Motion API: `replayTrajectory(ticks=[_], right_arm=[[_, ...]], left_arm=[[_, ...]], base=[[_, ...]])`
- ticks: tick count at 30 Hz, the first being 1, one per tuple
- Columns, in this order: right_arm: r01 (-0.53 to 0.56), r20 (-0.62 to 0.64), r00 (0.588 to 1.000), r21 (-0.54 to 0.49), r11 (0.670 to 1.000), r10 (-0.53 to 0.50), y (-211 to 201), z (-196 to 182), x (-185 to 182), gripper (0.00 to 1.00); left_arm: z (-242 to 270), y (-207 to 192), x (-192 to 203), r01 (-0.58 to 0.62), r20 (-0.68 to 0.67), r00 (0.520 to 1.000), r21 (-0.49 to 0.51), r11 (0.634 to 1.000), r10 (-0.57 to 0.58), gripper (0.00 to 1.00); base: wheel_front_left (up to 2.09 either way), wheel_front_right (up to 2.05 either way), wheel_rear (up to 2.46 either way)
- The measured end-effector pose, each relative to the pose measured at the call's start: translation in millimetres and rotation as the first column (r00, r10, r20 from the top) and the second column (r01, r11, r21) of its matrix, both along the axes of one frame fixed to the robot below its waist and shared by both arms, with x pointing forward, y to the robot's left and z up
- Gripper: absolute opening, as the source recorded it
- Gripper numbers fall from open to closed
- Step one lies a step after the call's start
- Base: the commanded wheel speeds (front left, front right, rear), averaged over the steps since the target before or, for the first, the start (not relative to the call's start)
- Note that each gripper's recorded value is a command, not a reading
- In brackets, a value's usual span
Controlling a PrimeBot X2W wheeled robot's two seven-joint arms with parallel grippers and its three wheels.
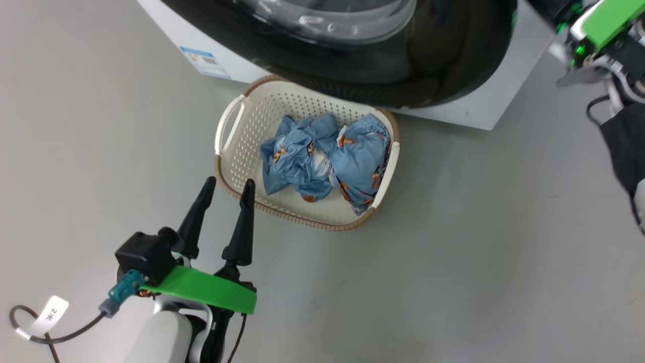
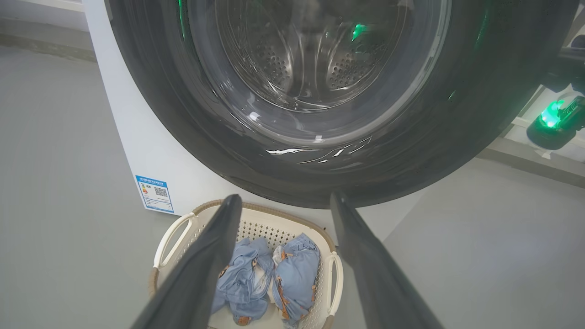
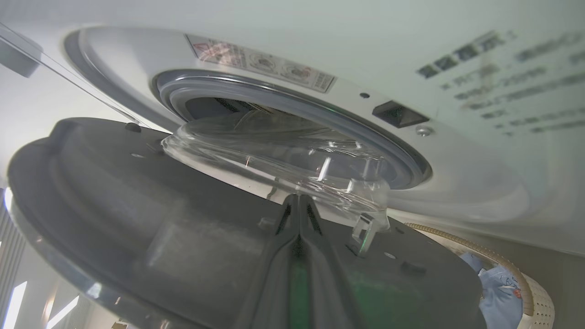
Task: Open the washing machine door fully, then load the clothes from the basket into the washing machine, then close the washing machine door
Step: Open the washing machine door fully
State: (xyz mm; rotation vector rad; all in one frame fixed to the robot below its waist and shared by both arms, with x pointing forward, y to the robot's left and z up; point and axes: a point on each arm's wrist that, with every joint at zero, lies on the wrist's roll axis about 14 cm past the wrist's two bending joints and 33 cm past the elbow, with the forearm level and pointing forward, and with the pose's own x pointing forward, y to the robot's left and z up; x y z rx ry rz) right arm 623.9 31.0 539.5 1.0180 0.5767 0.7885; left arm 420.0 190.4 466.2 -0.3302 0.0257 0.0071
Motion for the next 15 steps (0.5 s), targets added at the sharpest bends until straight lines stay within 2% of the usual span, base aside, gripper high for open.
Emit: replayTrajectory(ticks=[15], right_arm=[[-0.14,-0.02,0.99,-0.009,0.99,0.14,24.5,2.9,-75.3,0.0]], left_arm=[[10.1,-3.0,-21.2,0.014,0.02,1.0,0.011,1.0,-0.014,1.0]], base=[[0.0,0.0,0.0]])
